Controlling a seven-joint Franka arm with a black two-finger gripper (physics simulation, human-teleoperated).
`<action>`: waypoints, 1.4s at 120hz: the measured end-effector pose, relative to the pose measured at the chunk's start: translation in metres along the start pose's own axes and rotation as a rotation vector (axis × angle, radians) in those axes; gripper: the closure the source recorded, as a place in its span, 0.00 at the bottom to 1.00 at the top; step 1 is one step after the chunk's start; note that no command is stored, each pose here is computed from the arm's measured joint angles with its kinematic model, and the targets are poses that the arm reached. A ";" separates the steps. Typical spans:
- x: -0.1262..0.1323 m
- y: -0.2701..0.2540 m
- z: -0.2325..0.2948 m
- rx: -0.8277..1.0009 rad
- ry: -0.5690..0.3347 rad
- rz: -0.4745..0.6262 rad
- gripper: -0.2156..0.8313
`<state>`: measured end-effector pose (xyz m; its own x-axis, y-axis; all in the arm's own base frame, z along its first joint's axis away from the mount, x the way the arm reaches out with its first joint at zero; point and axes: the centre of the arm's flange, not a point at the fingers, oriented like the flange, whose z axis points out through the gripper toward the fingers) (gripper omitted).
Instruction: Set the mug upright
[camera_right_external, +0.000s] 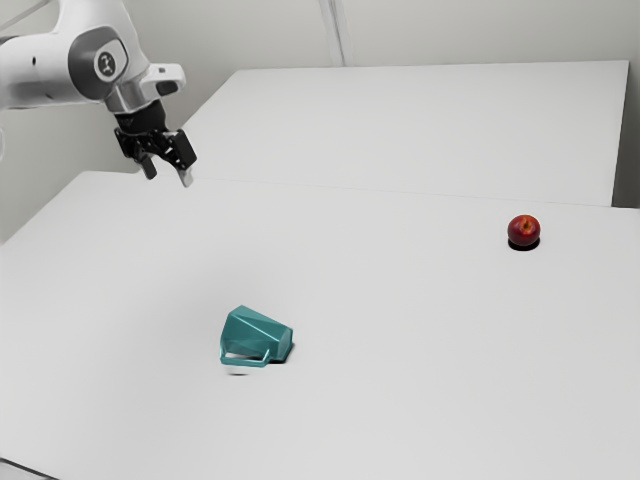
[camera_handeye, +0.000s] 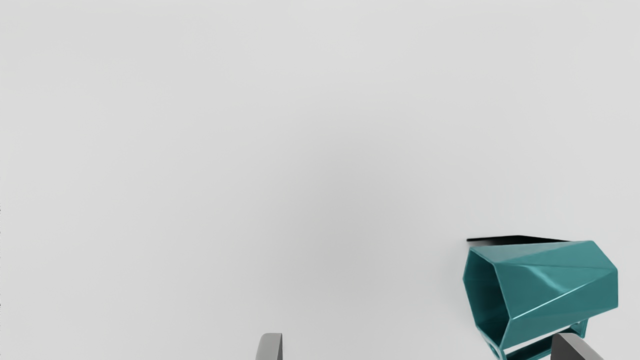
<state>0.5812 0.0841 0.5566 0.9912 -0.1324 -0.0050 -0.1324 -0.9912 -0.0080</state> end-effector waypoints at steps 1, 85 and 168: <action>0.000 0.000 0.000 0.000 0.001 0.000 0.23; -0.094 -0.001 0.087 -0.320 0.350 0.010 0.23; -0.161 0.009 0.223 -0.458 0.643 0.352 0.23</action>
<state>0.4200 0.0988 0.3343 0.7208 -0.2742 0.6367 -0.5547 -0.7789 0.2926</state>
